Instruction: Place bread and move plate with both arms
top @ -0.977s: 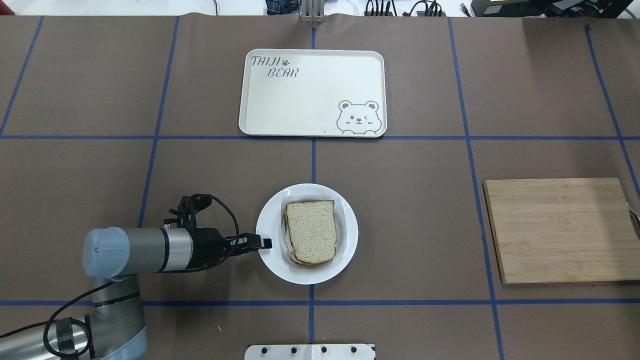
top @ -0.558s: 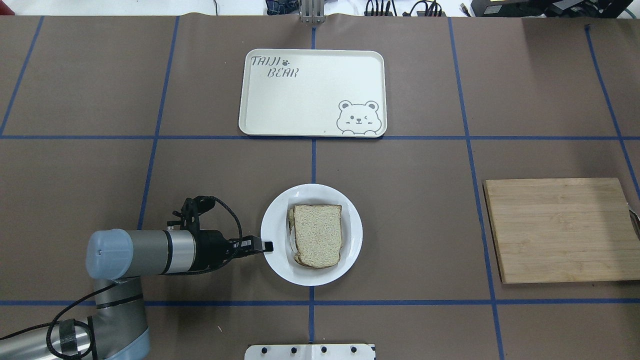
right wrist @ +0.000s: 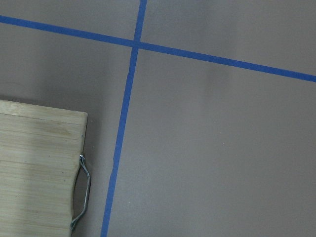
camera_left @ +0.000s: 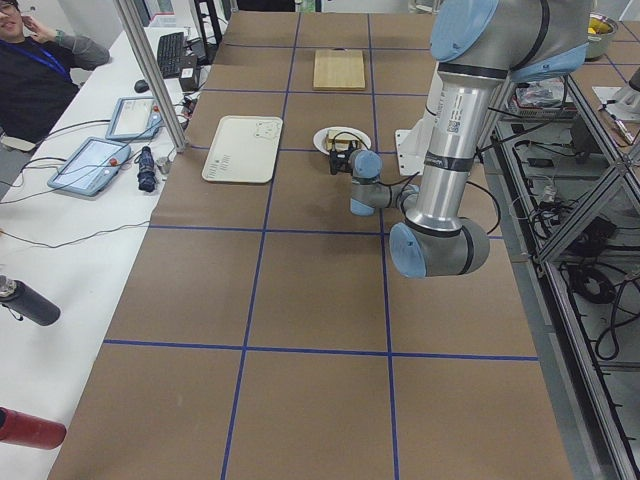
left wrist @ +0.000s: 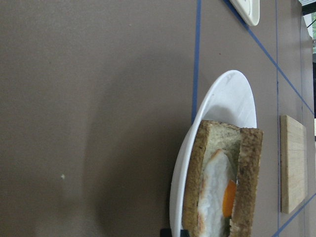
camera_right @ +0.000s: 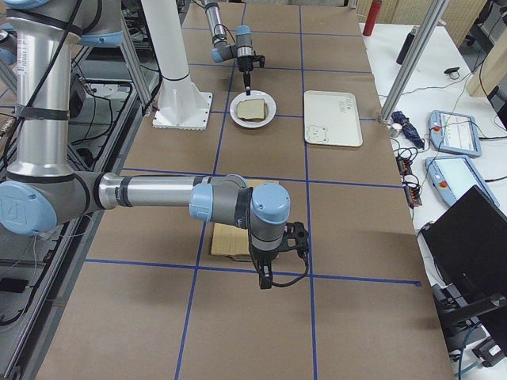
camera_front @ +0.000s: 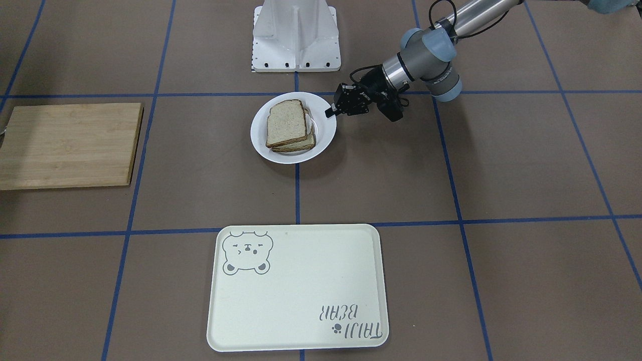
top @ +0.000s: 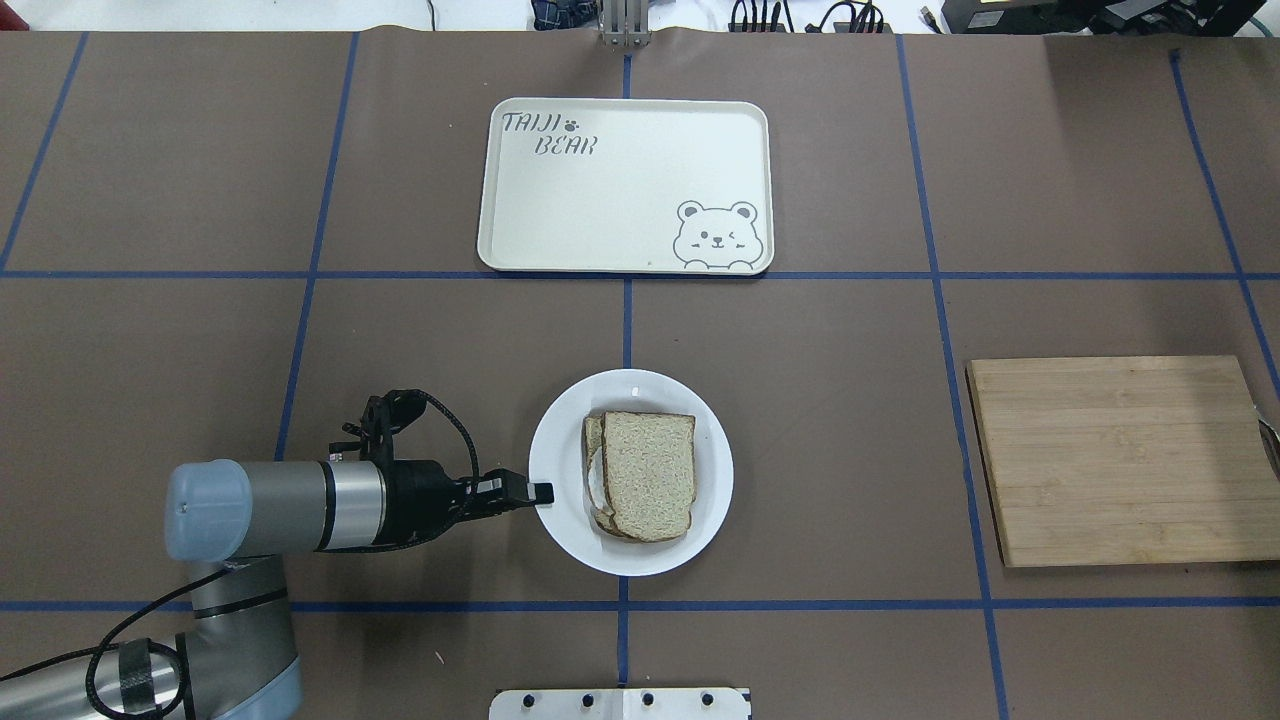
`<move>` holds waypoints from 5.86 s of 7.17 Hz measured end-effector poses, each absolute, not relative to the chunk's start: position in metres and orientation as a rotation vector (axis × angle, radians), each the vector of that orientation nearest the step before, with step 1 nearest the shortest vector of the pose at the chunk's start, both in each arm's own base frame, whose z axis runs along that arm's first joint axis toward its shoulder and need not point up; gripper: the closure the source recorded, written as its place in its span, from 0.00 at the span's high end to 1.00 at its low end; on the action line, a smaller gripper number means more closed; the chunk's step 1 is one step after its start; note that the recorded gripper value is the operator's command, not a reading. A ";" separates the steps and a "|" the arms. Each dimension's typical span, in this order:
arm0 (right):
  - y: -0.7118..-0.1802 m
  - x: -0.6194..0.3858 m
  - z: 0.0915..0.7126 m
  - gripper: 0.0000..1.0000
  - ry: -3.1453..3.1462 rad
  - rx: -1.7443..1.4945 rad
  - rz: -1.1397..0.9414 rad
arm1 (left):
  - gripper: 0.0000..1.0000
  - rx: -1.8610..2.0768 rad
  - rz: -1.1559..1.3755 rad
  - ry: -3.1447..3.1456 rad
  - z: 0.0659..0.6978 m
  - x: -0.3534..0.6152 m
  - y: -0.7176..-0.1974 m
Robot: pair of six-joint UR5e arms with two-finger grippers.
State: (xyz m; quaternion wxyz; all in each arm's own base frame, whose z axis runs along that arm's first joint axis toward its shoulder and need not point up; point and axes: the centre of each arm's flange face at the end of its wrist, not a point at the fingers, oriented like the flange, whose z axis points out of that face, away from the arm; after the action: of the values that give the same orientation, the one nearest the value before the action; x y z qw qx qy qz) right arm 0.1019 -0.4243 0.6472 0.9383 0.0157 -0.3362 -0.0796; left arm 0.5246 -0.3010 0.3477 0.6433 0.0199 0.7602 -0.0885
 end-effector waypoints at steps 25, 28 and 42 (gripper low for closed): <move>-0.427 0.102 0.656 1.00 -0.684 0.016 -0.158 | 0.98 0.286 -0.609 1.372 0.235 0.536 -0.490; -0.426 0.102 0.657 1.00 -0.686 0.014 -0.157 | 0.98 0.380 -0.307 1.286 0.213 0.422 -0.465; -0.428 0.102 0.659 1.00 -0.685 0.011 -0.158 | 0.99 0.050 0.050 0.662 0.600 -0.055 -0.483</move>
State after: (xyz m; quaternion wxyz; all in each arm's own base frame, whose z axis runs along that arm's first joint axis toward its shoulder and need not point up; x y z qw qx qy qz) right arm 0.1021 -0.4275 0.6589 0.9389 0.0054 -0.3355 -0.0772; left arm -0.0554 -0.4832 0.6003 0.9452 0.0247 0.3247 0.0244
